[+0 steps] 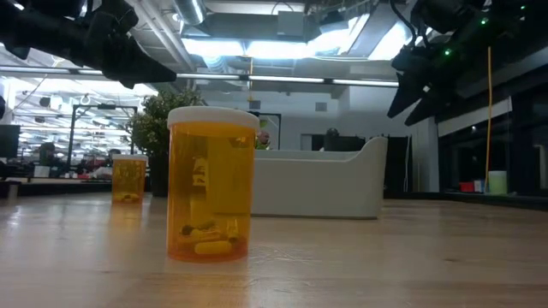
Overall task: Pick and place pill bottles into a basket
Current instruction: Put the orange pill bottle into the grey bin
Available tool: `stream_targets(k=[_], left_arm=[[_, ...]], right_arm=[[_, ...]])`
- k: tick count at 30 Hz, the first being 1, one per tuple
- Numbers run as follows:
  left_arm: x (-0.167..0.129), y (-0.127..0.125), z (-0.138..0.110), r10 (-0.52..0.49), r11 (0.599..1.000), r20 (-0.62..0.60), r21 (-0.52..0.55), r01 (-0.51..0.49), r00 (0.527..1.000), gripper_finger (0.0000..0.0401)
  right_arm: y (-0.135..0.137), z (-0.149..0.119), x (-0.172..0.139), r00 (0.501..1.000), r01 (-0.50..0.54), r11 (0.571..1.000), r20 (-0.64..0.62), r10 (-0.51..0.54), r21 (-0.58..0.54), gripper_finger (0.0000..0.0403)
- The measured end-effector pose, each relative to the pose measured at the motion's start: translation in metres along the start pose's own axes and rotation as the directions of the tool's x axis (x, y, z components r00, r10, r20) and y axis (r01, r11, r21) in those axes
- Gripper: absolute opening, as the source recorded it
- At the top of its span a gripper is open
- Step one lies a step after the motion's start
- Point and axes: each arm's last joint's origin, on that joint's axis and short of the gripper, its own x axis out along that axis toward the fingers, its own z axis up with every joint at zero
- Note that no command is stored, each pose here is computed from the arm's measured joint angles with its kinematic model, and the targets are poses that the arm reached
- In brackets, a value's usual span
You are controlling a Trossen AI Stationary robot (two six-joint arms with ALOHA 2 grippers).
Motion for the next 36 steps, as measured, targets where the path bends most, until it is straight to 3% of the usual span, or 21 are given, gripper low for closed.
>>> stream_targets(k=[4,11,22,28,36], left_arm=[[0.0,0.0,0.0,0.001,1.0,0.0,0.005,-0.001,1.0,0.0006],[0.0,0.0,0.0,0.002,1.0,0.0,0.01,-0.002,1.0,0.0006],[0.0,0.0,0.0,0.002,1.0,0.001,0.01,-0.002,1.0,0.0006],[0.0,0.0,0.0,0.002,1.0,0.001,0.011,-0.002,1.0,0.0006],[0.0,0.0,0.001,0.003,0.999,0.007,0.033,-0.003,1.0,0.0006]], right_arm=[[0.003,-0.003,0.015,0.999,0.035,0.999,-0.023,-0.036,-0.013,0.0313],[-0.006,-0.004,0.051,0.981,0.186,0.982,-0.054,-0.184,0.029,0.0313],[-0.02,0.001,0.097,0.967,0.254,0.964,-0.05,-0.251,0.076,0.0313],[-0.032,-0.003,0.114,0.949,0.308,0.947,-0.097,-0.299,0.094,0.0313],[-0.038,-0.002,0.131,0.948,0.315,0.944,-0.071,-0.309,0.101,0.0313]])
